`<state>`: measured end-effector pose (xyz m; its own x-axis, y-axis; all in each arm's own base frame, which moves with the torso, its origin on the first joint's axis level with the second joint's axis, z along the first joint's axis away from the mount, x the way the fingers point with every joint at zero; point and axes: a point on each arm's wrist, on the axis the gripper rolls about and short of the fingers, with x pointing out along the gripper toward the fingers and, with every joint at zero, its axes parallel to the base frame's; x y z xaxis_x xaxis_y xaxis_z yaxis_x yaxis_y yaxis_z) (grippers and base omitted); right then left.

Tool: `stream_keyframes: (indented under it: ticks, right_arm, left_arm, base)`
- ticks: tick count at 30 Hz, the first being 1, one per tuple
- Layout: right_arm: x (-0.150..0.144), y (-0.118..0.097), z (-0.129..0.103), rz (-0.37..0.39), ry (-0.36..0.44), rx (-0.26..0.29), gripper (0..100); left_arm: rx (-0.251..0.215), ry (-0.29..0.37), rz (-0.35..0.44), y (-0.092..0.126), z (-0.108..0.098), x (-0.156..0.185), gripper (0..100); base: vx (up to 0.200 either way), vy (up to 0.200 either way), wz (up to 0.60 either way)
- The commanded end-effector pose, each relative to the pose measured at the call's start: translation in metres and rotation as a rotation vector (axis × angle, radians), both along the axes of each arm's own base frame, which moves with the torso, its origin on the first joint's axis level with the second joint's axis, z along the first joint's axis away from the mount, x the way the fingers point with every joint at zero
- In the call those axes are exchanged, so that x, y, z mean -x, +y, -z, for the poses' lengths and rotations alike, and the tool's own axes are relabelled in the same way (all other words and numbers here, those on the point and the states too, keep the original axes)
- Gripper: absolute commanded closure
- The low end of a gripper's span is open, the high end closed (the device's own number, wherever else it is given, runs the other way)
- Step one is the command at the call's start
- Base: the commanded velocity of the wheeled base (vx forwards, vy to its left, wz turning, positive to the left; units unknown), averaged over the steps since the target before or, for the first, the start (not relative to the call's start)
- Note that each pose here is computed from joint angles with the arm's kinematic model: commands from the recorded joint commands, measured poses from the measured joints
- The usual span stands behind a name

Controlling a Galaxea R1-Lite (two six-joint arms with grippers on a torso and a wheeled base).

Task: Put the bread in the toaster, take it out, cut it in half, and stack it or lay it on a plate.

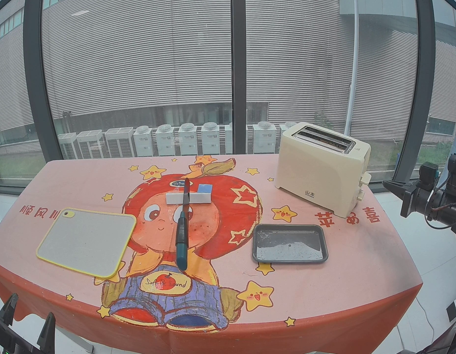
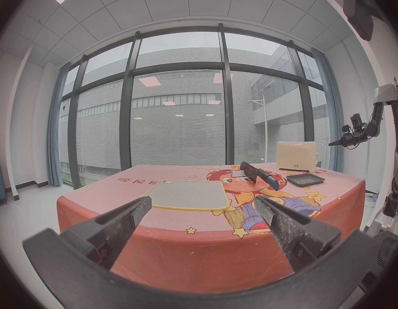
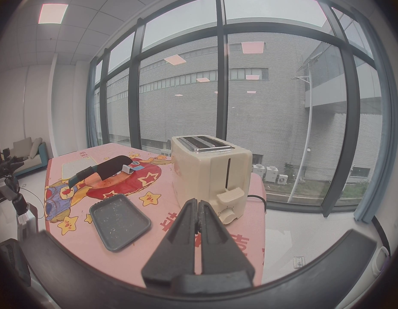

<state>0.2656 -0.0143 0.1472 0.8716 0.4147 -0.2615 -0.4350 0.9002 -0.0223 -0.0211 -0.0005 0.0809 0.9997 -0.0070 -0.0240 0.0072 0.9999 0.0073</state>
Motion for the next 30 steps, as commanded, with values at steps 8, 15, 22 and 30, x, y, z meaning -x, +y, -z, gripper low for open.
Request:
stream_keyframes:
  ticks: [8,15,22,30]
  right_arm:
    - [0.0027,0.0016,0.0031,-0.004,-0.044,0.009,100]
    - [0.0025,0.0016,0.0035,-0.004,-0.043,0.009,100]
    - [0.0023,0.0012,0.0039,-0.003,-0.041,0.009,100]
    - [0.0005,0.0006,0.007,-0.004,-0.034,0.016,100]
  left_arm:
    - [0.0,0.019,0.001,0.0,0.0049,-0.0013,0]
    - [0.0,0.019,-0.001,0.0,0.0049,-0.0013,0]
    - [0.0,0.019,-0.001,0.0,0.0049,-0.0013,0]
    - [0.0,0.019,0.001,0.0,0.0049,-0.0013,0]
  base:
    - [0.0,0.0,0.0]
    - [0.0,0.0,0.0]
    - [0.0,0.0,0.0]
    - [0.0,0.0,0.0]
